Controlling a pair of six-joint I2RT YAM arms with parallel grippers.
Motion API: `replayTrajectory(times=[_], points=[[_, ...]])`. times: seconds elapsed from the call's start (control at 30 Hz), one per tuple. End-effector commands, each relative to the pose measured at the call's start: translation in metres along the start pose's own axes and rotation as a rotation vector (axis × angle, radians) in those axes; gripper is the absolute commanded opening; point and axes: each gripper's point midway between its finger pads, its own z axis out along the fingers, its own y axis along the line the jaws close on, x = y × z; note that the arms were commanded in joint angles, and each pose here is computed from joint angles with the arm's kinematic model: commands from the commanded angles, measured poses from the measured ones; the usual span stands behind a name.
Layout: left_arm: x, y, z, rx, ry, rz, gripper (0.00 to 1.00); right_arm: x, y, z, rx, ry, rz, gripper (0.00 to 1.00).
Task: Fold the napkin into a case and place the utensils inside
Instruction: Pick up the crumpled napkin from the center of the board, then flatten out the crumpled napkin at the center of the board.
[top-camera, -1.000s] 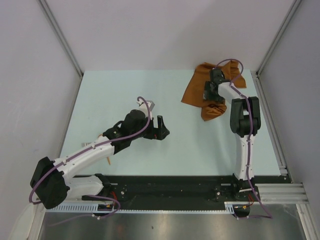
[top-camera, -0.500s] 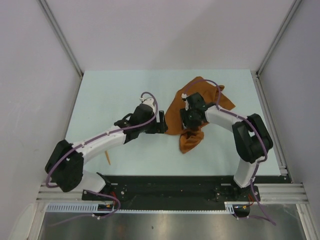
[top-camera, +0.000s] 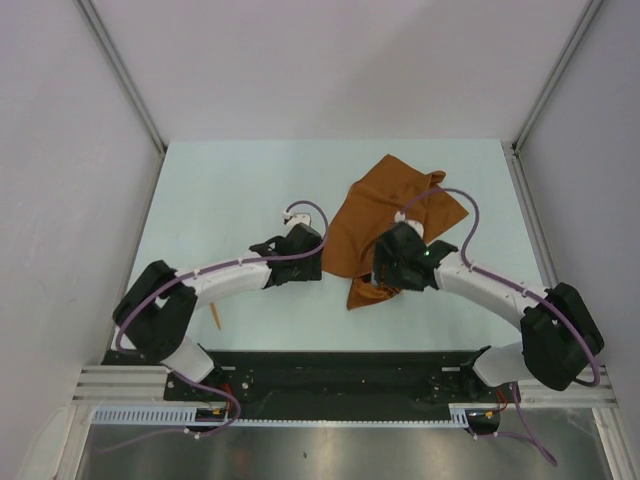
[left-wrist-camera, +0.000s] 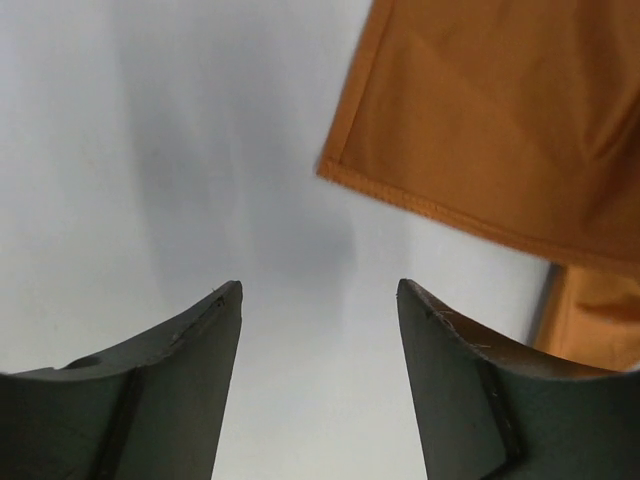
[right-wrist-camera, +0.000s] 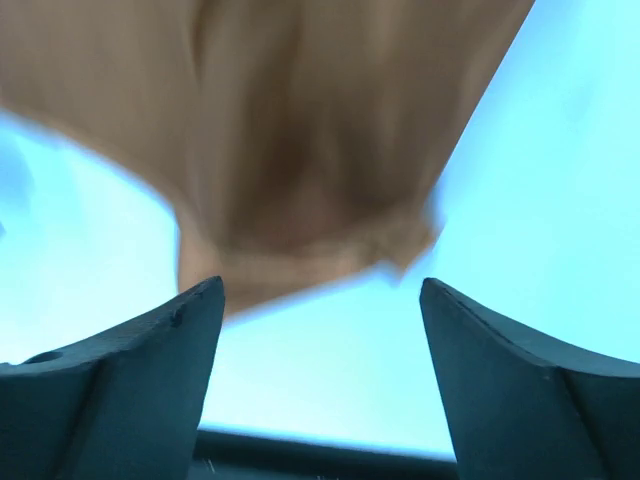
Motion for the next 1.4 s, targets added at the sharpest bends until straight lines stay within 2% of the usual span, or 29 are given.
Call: replayTrajectory(times=[0.0,0.07,0.17,0.3,0.4,0.43,0.5,0.53,0.57,0.6,0.7,0.77,0.8,0.83,0.9,0.97,1.0,1.03,1.07,1.1,1.13,1.23,1.3,1.33,1.37], points=[[-0.037,-0.014,0.017,-0.039,-0.066,-0.03,0.67,0.045,0.002,-0.003,0.047,-0.035,0.088,0.74],[-0.038,-0.015,0.029,-0.051,-0.061,-0.018,0.67,0.051,0.002,-0.003,0.063,-0.067,0.094,0.61],[-0.039,-0.021,0.044,-0.047,-0.065,-0.022,0.66,0.068,0.0,0.002,0.094,-0.049,0.079,0.54],[-0.038,-0.023,0.06,-0.077,-0.029,-0.018,0.7,0.074,0.003,0.015,0.109,-0.035,0.086,0.54],[-0.021,-0.019,0.074,-0.095,0.045,-0.022,0.68,0.061,-0.012,0.026,0.164,-0.041,0.135,0.56],[-0.016,-0.015,0.077,-0.109,0.064,-0.03,0.55,0.057,-0.018,0.03,0.176,-0.04,0.153,0.56],[-0.009,-0.003,0.082,-0.123,0.084,-0.055,0.41,0.045,-0.031,0.038,0.185,-0.047,0.187,0.56],[-0.012,0.003,0.083,-0.126,0.069,-0.077,0.22,0.038,-0.035,0.04,0.191,-0.058,0.194,0.56],[-0.01,0.012,0.078,-0.135,0.063,-0.096,0.08,0.027,-0.041,0.044,0.202,-0.081,0.192,0.56],[-0.015,0.021,0.074,-0.162,0.033,-0.103,0.0,0.021,-0.043,0.045,0.206,-0.092,0.188,0.56],[-0.022,0.026,0.049,-0.146,-0.04,-0.107,0.0,-0.016,-0.062,0.051,0.268,-0.155,0.173,0.47],[-0.005,0.028,0.038,-0.13,-0.039,-0.122,0.0,-0.048,-0.082,0.056,0.328,-0.166,0.158,0.32],[-0.012,0.023,0.021,-0.092,-0.079,-0.145,0.0,-0.055,-0.089,0.057,0.354,-0.16,0.149,0.23],[0.008,0.024,0.016,-0.087,-0.06,-0.128,0.0,-0.057,-0.1,0.052,0.413,-0.142,0.123,0.18],[0.01,0.018,-0.003,-0.045,-0.09,-0.173,0.0,-0.065,-0.089,0.044,0.418,-0.13,0.014,0.23],[0.023,0.023,-0.008,-0.036,-0.073,-0.211,0.0,-0.044,-0.09,0.027,0.466,-0.059,-0.038,0.43],[0.023,0.021,-0.01,-0.022,-0.08,-0.221,0.0,-0.025,-0.085,0.014,0.437,-0.058,-0.047,0.55],[0.024,0.022,-0.014,-0.011,-0.089,-0.229,0.0,-0.011,-0.077,0.007,0.382,-0.041,-0.033,0.84],[0.023,0.021,-0.015,-0.007,-0.096,-0.246,0.0,0.0,-0.074,0.002,0.338,-0.034,-0.01,0.89],[0.023,0.019,-0.016,0.009,-0.103,-0.253,0.0,0.004,-0.064,-0.013,0.251,-0.072,0.032,0.91],[0.022,0.017,-0.018,0.026,-0.109,-0.26,0.0,0.021,-0.056,-0.009,0.176,-0.059,0.069,0.91],[0.023,0.009,-0.02,0.078,-0.106,-0.261,0.0,0.035,-0.031,-0.008,-0.03,-0.106,0.077,0.89],[0.02,0.006,-0.024,0.096,-0.107,-0.257,0.0,0.03,-0.033,-0.007,-0.036,-0.149,0.072,0.85],[0.02,0.007,-0.025,0.094,-0.109,-0.252,0.0,0.026,-0.035,-0.005,-0.039,-0.169,0.075,0.77],[0.019,0.007,-0.026,0.096,-0.114,-0.25,0.0,0.033,-0.04,0.0,-0.037,-0.146,0.075,0.74]])
